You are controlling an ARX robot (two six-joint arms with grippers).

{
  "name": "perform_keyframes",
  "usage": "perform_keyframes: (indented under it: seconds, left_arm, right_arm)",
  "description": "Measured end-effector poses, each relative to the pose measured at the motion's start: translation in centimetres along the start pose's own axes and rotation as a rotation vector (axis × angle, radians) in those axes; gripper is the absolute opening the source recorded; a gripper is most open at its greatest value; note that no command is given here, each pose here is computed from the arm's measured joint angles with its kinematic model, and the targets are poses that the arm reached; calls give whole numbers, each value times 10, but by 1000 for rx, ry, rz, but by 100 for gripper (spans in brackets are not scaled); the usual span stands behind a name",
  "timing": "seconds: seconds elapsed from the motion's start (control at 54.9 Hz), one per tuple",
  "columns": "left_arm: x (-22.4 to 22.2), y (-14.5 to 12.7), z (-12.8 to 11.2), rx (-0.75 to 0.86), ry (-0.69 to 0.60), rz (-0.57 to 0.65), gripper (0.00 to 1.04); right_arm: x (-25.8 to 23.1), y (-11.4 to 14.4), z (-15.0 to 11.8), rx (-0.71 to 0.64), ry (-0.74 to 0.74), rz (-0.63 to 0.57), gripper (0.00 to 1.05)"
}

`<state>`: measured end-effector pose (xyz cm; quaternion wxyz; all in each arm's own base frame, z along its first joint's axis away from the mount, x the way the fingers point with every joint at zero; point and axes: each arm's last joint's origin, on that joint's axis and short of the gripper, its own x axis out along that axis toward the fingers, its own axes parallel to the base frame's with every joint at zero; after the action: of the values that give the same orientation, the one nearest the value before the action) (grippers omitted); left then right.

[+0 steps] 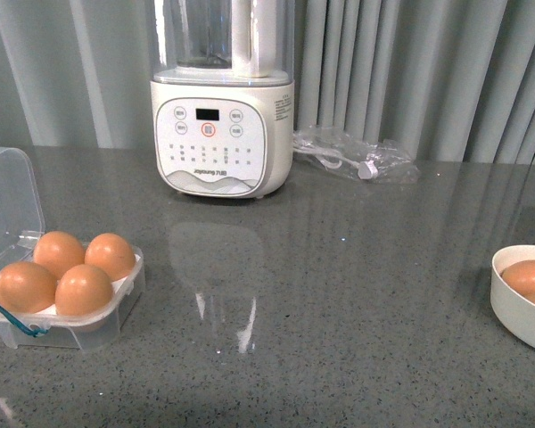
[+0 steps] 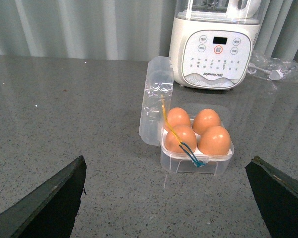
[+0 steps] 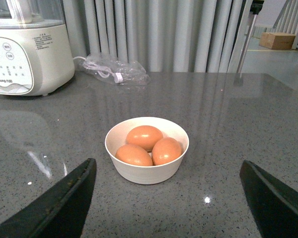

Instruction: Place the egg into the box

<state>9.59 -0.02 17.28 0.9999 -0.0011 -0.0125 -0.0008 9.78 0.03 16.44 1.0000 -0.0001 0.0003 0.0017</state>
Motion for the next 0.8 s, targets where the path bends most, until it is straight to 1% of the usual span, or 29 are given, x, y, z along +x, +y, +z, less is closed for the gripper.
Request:
perform_keyframes:
  seconds: [0.018, 0.073, 0.765, 0.783, 0.801]
  left_arm:
    - [0, 0, 0, 0, 0, 0, 98]
    - [0, 0, 0, 0, 0, 0, 98]
    - [0, 0, 0, 0, 0, 0, 98]
    - [1, 0, -1, -11, 30, 28, 98]
    - [1, 0, -2, -33, 84, 81, 98]
  right_arm:
    - [0, 0, 0, 1, 0, 0, 99]
    - [0, 0, 0, 0, 0, 0, 97]
    - [0, 0, 0, 0, 0, 0, 97]
    - [0, 0, 0, 0, 0, 0, 97]
    - [0, 0, 0, 0, 0, 0, 97]
